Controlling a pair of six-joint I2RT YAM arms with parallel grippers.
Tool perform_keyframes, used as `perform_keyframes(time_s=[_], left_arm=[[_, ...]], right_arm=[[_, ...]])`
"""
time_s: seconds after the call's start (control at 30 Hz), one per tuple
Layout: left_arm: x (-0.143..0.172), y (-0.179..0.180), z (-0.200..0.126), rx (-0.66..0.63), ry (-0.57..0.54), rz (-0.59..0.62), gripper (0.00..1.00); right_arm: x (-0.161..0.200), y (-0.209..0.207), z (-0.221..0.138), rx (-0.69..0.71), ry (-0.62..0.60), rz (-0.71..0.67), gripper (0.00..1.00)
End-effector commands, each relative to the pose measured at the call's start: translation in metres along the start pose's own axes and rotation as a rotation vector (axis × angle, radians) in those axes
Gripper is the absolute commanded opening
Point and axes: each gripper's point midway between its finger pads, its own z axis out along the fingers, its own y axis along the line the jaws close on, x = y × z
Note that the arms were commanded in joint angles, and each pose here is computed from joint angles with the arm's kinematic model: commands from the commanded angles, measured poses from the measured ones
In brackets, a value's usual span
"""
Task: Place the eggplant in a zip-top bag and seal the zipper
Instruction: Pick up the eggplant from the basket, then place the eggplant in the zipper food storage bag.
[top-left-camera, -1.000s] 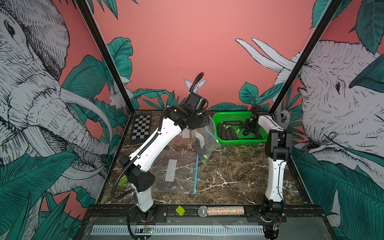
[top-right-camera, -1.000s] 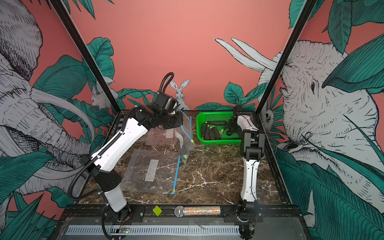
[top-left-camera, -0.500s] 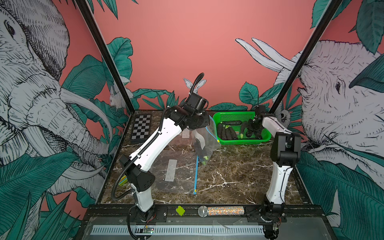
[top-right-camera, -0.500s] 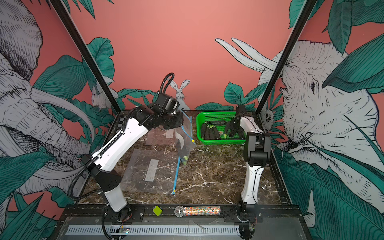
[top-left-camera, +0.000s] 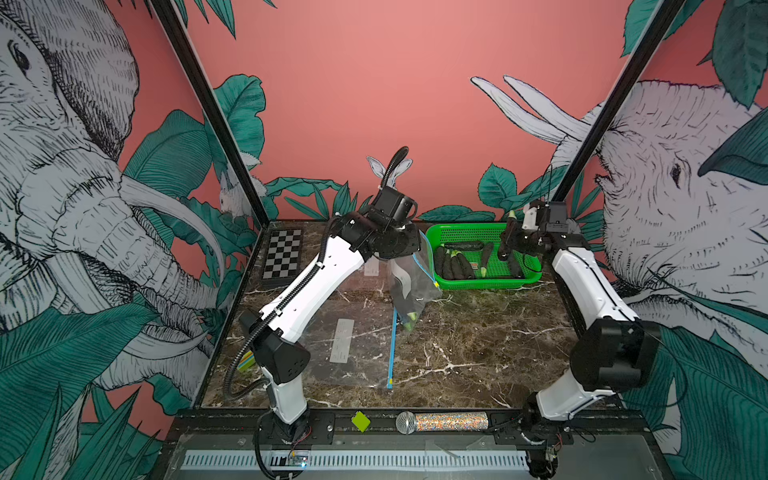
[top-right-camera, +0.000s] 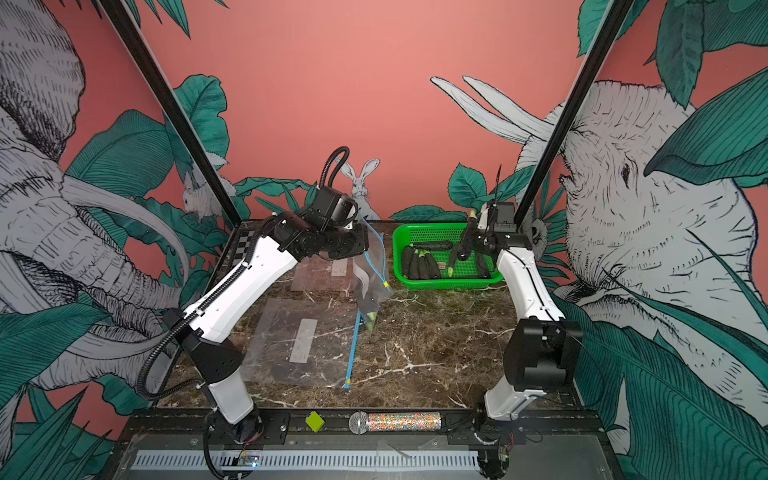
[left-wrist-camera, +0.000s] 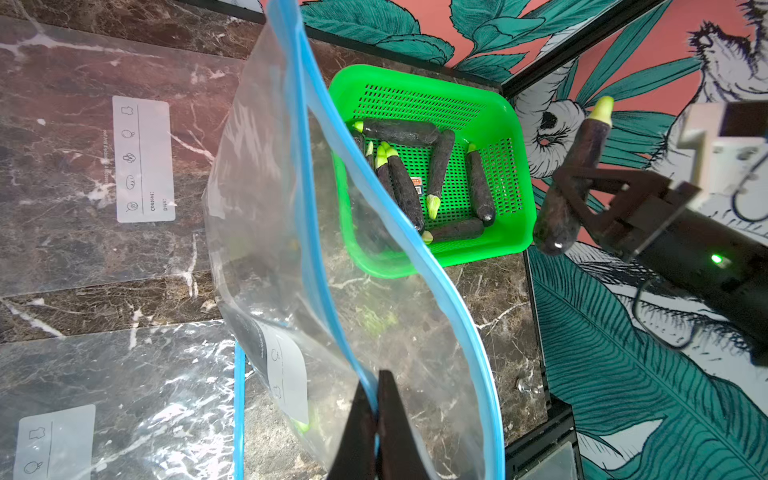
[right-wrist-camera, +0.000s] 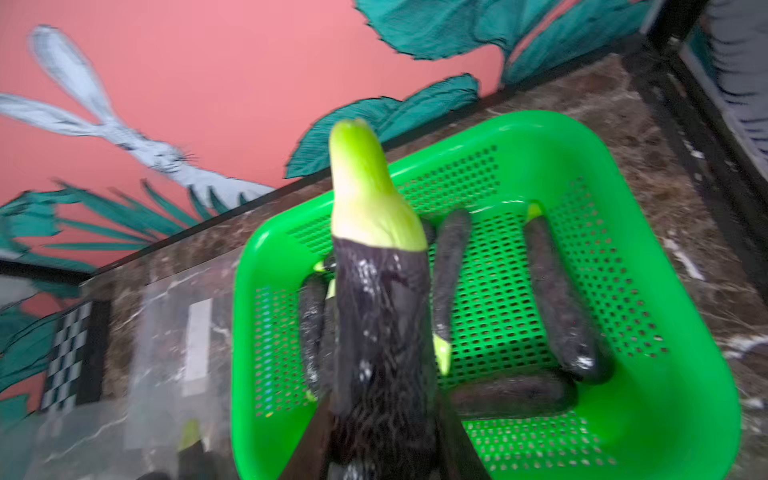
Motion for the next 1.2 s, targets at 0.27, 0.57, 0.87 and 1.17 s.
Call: perform_keyframes(time_s=[0.27, 0.57, 0.87, 1.17], left_arm=[[-0.003, -0.006, -0.014, 0.056, -0.016, -0.034, 0.00], [-0.004, -0.009, -0.019, 0.076, -0.026, -0.044, 0.00], [-0.005, -0.010, -0.026, 0.087, -0.040, -0.049, 0.00], [-0.004, -0.011, -0.032, 0.093, -0.041, -0.059, 0.00]], right_arm=[[-0.028, 0.191, -0.126, -0.604, -0.324, -0.189, 0.16], [0.001, 0.256, -0.130, -0.704, -0.374, -0.260, 0.16], [0.035, 0.286, -0.096, -0.657, -0.331, -0.340, 0.16], [0.052, 0.277, -0.064, -0.552, -0.309, -0.416, 0.16]])
